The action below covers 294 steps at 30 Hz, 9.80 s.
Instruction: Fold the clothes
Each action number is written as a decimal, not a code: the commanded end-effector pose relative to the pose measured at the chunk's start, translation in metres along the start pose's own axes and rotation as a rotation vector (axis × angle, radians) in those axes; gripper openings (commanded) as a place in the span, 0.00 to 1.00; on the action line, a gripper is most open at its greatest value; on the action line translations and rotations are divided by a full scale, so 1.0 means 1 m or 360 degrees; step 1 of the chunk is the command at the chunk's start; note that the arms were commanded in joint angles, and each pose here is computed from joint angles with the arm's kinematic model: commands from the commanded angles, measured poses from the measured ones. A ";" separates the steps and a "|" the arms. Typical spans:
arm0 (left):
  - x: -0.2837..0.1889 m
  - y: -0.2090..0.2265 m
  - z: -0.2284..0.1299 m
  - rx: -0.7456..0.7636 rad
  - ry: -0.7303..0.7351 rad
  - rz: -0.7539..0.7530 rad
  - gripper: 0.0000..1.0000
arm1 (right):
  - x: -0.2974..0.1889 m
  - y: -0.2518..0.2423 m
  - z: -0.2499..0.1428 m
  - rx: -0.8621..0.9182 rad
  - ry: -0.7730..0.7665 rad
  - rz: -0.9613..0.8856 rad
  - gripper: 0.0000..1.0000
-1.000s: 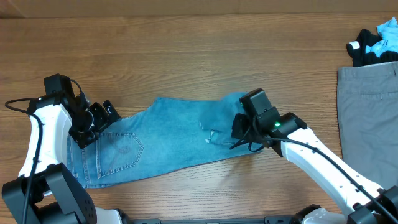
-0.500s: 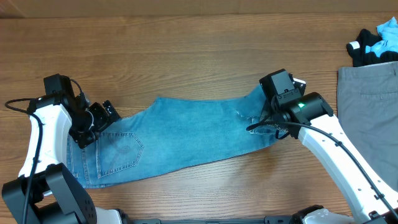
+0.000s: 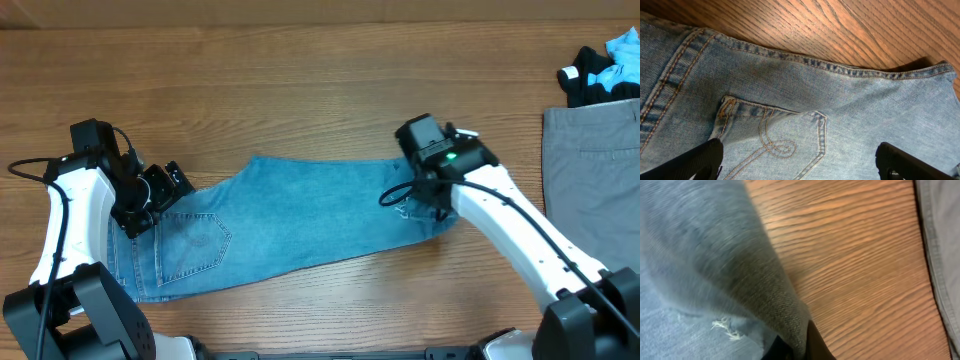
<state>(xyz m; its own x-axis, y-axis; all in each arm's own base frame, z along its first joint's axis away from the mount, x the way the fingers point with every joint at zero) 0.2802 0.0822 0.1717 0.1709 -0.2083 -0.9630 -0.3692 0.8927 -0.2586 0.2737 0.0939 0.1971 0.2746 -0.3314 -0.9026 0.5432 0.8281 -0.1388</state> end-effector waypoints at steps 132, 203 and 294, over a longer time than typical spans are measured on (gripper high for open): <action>-0.006 0.002 -0.003 0.0031 0.0011 0.0087 1.00 | 0.022 -0.017 0.011 -0.0042 0.0356 0.0642 0.04; -0.006 0.002 -0.004 0.0026 0.0031 0.0088 1.00 | -0.030 0.126 -0.032 -0.0272 0.0790 0.1202 0.04; 0.013 0.008 -0.021 0.0015 0.0128 0.0093 1.00 | -0.032 0.165 -0.133 -0.1077 0.0194 0.0884 0.95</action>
<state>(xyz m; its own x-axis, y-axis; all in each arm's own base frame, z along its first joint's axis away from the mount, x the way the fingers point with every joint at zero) 0.2627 0.0798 0.1543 0.0733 -0.1896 -0.9791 -0.3878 0.8991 -0.2031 0.2565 0.2896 0.1470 0.1929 0.2588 -0.9465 -0.1849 0.9569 0.2240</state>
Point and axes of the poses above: each gripper's point midway between its finger pads, its own x axis out along the fingers, its own y axis along the line the jaws close on, z = x × y, the point moved 10 cm from there along -x, back along the fingers, and after that the axes turned 14 degrees about x, right-handed, at the moved point
